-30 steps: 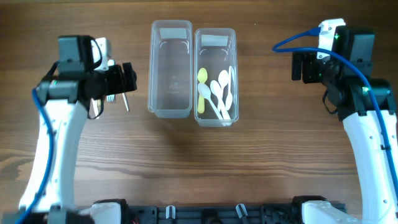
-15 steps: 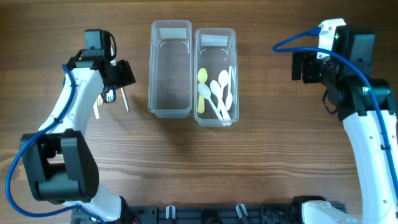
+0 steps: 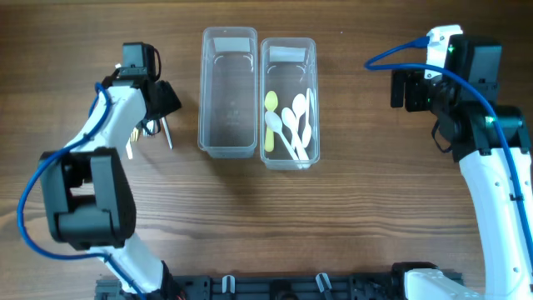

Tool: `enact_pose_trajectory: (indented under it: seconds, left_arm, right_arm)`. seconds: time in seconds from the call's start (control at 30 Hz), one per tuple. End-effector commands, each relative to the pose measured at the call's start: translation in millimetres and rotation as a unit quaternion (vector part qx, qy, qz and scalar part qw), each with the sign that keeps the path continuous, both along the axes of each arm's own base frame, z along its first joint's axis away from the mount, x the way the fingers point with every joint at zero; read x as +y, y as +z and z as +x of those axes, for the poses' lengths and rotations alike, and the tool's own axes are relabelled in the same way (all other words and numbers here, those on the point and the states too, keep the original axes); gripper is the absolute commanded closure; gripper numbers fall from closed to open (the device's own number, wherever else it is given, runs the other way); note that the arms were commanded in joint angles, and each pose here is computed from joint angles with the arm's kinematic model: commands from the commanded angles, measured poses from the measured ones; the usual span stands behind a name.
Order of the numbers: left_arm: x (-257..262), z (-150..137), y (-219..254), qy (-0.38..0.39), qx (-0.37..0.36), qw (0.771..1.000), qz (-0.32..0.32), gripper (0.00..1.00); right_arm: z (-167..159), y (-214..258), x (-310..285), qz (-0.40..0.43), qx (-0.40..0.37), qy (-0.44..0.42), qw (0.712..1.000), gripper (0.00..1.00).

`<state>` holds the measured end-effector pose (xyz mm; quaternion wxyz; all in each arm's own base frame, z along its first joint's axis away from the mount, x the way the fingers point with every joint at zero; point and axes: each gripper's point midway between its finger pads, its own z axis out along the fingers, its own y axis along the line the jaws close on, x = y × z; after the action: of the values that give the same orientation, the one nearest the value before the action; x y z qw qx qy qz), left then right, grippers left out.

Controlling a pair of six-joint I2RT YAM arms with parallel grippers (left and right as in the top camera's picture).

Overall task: Pack container
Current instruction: 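Reach the left gripper to the white fork and grasp it, then carry the white fork into the left container and release it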

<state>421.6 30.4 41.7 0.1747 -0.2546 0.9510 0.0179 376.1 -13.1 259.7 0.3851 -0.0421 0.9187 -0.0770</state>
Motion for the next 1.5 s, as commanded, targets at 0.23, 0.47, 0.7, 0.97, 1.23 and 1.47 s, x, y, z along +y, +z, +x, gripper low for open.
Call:
enact_pose_trajectory:
  seconds: [0.23, 0.47, 0.7, 0.97, 1.23, 1.47]
  left_arm:
    - [-11, -2, -30, -0.095, 0.035, 0.995, -0.004, 0.30]
    - [-13, -2, -33, -0.105, 0.034, 0.994, -0.006, 0.58]
    - [-13, -10, -47, -0.105, 0.042, 0.994, -0.007, 0.54]
    - [-13, -18, -62, -0.105, 0.055, 0.993, -0.008, 0.90]
    - [-28, -20, -53, -0.115, 0.050, 0.991, -0.048, 0.96]
    - [-53, 2, 30, -0.148, -0.058, 0.982, -0.103, 0.96]
  right_arm:
    - [2, 0, -4, -0.011, 0.000, -0.005, 1.000, 0.01]
    - [2, 0, -4, -0.011, 0.001, -0.005, 1.000, 0.00]
    - [2, 0, -4, -0.011, 0.001, -0.005, 1.000, 0.00]
    - [2, 0, -4, -0.011, 0.001, -0.005, 1.000, 0.00]
    - [2, 0, -4, -0.011, 0.001, -0.005, 1.000, 0.00]
    - [2, 0, -4, -0.010, 0.001, -0.005, 1.000, 0.00]
